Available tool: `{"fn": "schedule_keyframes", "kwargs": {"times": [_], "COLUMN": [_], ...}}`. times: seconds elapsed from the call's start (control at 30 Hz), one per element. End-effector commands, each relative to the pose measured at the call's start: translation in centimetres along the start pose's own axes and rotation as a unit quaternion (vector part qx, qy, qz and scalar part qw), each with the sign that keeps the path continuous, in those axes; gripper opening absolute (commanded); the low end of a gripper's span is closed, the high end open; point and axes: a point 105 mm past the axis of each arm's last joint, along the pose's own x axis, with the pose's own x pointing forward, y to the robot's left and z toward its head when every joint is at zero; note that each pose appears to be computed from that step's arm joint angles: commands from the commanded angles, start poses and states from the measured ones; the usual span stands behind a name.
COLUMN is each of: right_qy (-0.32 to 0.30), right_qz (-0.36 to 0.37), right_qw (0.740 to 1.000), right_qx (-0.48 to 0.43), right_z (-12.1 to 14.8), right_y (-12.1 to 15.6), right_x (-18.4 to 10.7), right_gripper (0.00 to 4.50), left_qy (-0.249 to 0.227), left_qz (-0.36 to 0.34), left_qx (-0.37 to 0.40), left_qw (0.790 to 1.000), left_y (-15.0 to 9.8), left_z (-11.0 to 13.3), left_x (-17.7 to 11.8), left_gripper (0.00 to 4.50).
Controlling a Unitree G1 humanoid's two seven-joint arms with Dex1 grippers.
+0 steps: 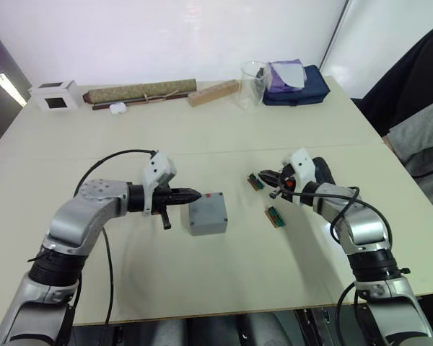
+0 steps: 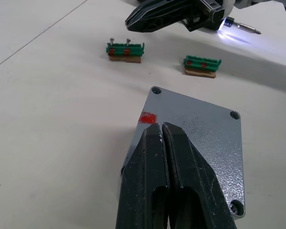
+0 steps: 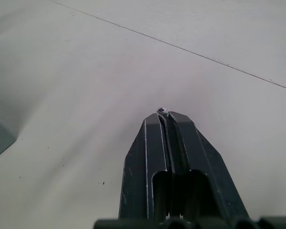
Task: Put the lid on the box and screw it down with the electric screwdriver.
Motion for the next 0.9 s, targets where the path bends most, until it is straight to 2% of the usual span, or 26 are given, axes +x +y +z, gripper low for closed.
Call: {"fn": "schedule_keyframes", "kwargs": {"times": [0.03, 0.13, 0.17, 0.2, 0.33, 0.9], "right_qy": [-0.031, -0.028, -0.026, -0.022, -0.018, -0.019], "right_qz": [0.0, 0.003, 0.005, 0.009, 0.007, 0.007], "right_qw": [0.999, 0.999, 0.999, 0.999, 1.0, 1.0], "right_qx": [-0.022, -0.027, -0.027, -0.025, -0.017, -0.01], "right_z": [2.1, 1.9, 1.7, 1.5, 1.0, 0.4], "right_y": [-0.1, -0.1, 0.0, 0.1, 0.2, -0.1], "right_x": [-0.4, -0.4, -0.4, -0.4, -0.2, 1.3], "right_gripper": [0.09, 0.09, 0.68, 0.81, 2.37, 2.37], "left_qy": [-0.008, -0.006, -0.005, -0.005, -0.002, 0.006], "left_qz": [0.004, 0.005, 0.005, 0.004, 0.003, 0.004], "left_qx": [0.018, 0.017, 0.017, 0.017, 0.016, 0.018], "left_qw": [1.0, 1.0, 1.0, 1.0, 1.0, 1.0], "left_y": [0.0, 0.0, 0.0, 0.0, 0.0, -0.1], "left_z": [0.6, 0.5, 0.4, 0.4, 0.2, -0.2], "left_x": [-0.2, -0.2, -0.2, -0.2, -0.2, -0.2], "left_gripper": [0.0, 0.0, 0.0, 0.0, 0.0, 0.0]}}
